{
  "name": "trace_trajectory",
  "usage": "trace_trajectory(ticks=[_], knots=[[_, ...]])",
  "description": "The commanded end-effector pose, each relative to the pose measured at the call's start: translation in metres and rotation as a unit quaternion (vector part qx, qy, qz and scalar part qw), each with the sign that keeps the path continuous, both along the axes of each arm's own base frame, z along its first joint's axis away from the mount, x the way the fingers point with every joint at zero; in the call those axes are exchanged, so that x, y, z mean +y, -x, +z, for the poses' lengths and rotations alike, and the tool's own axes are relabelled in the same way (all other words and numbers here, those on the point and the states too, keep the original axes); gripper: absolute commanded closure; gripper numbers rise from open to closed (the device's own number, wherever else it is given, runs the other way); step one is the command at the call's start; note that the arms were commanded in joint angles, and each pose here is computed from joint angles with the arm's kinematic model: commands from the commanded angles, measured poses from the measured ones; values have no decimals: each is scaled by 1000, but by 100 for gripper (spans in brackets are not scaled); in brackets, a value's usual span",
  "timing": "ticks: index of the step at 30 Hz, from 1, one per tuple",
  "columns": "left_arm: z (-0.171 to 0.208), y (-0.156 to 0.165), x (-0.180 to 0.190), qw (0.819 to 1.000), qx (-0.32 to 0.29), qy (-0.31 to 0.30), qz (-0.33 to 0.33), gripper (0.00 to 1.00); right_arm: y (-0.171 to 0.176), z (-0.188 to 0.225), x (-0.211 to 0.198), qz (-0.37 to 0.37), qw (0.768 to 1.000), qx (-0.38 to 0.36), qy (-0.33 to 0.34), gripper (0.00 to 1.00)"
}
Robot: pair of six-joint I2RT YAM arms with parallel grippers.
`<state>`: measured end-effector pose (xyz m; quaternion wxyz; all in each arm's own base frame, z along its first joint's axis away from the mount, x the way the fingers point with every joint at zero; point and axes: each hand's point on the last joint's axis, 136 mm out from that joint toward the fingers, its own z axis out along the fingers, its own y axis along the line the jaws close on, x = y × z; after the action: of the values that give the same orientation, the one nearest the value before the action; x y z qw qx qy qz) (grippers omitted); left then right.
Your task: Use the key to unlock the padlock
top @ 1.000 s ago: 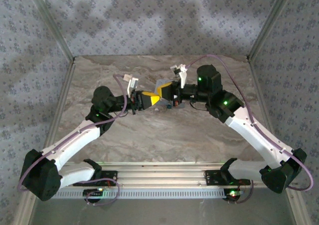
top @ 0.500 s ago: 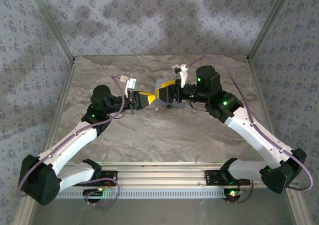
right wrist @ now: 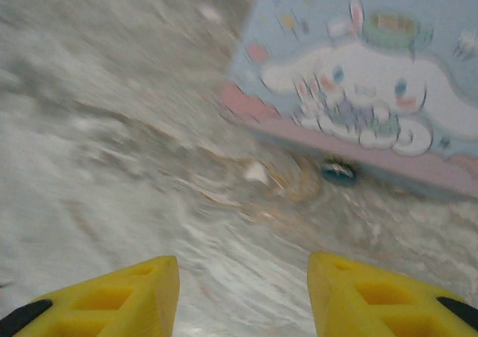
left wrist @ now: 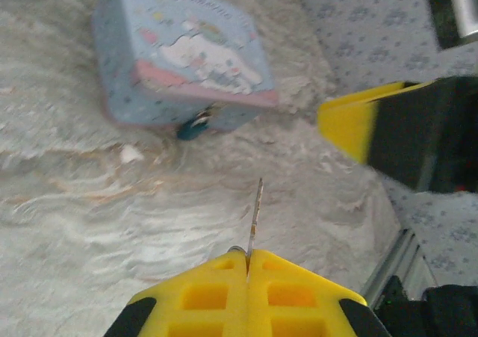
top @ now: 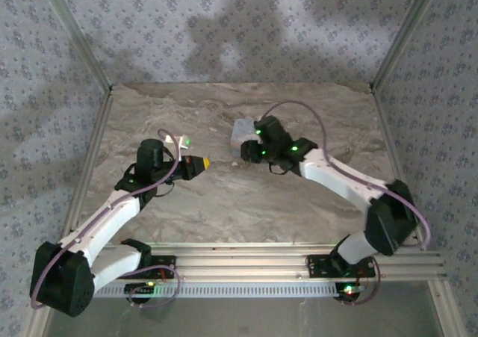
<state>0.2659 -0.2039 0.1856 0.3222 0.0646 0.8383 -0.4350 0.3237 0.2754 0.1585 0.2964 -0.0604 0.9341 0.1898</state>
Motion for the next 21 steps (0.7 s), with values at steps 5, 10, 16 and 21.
trace_trajectory(ticks=[5, 10, 16, 21], knots=[[-17, 9, 12, 999, 5, -43, 2, 100, -29, -64, -5, -99, 990, 23, 100, 52], [-24, 14, 16, 998, 6, -59, -2, 100, -39, -81, -5, -135, 983, 16, 124, 52], [-26, 16, 20, 997, 1, -71, -7, 100, -44, -98, -13, -160, 976, 10, 148, 53], [-27, 17, 20, 997, -1, -71, -12, 100, -45, -108, -18, -171, 972, 8, 162, 55]])
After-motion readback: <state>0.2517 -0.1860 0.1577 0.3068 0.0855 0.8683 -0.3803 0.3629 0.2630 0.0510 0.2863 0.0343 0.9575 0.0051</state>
